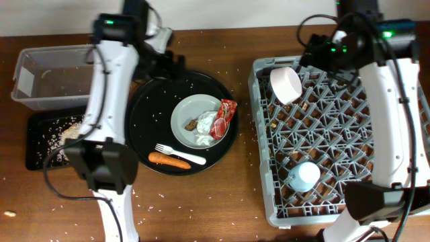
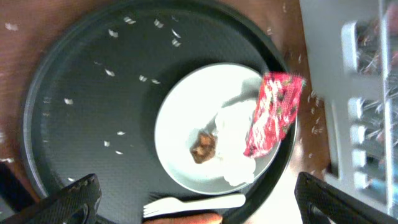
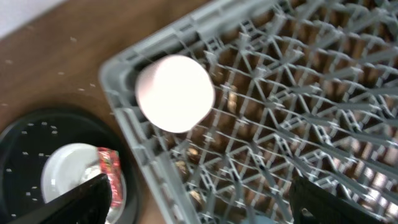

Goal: Sort waste into correct bins and load items into the dishwasher rack
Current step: 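Grasp the red snack wrapper and tissue on the plate with the left gripper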

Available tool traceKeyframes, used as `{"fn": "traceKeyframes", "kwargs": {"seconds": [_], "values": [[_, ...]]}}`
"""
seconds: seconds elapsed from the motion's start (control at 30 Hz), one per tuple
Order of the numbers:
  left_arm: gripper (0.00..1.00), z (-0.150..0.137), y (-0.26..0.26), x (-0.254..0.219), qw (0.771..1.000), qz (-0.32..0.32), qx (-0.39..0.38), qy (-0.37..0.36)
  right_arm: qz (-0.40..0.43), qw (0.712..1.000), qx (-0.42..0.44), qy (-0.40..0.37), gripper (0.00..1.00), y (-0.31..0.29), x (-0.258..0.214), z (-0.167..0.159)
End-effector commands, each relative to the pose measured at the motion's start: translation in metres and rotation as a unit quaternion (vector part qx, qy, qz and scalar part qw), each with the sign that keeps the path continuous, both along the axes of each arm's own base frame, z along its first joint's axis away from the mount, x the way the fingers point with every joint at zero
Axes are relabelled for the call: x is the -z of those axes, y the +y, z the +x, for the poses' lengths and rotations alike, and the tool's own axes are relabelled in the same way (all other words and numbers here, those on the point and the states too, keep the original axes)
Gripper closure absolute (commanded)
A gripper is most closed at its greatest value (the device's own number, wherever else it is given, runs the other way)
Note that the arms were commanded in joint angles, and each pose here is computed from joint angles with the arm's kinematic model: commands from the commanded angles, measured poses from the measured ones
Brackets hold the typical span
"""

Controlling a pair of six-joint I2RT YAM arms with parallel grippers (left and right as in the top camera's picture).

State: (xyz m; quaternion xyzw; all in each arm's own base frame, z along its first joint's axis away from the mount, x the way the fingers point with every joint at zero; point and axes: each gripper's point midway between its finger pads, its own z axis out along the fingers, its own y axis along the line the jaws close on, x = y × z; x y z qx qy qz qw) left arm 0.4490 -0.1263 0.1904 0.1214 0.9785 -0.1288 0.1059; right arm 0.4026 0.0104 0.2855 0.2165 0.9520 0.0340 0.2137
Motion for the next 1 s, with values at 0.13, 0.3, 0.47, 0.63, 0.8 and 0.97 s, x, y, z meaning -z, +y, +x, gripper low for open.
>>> {"fn": "traceKeyframes", "kwargs": {"seconds": [0.13,0.3,0.47,0.63,0.8,0.97], "values": [[0.01,-0.037,-0.038,0.037,0.992,0.077,0.085,0.042,-0.020,0.998,-0.043,0.036,0.09,-0.009,0.018,-0.004],[0.01,-0.053,-0.033,0.084,0.985,0.091,0.122,0.086,-0.028,0.997,-0.062,0.039,0.08,-0.009,0.019,-0.004],[0.01,-0.045,-0.036,0.098,0.983,0.090,0.146,0.066,-0.038,0.996,-0.061,0.051,0.05,-0.013,0.026,-0.004],[0.01,-0.040,-0.062,0.113,0.970,0.089,0.224,0.022,-0.053,0.996,-0.054,0.056,0.05,-0.019,0.027,-0.006],[0.01,-0.055,-0.100,0.126,0.948,0.095,0.304,0.004,-0.053,0.995,-0.054,0.057,0.05,-0.019,0.027,-0.006],[0.06,-0.059,-0.107,0.154,0.943,0.107,0.313,0.023,-0.053,0.995,-0.055,0.062,0.05,-0.019,0.028,-0.009]]}}
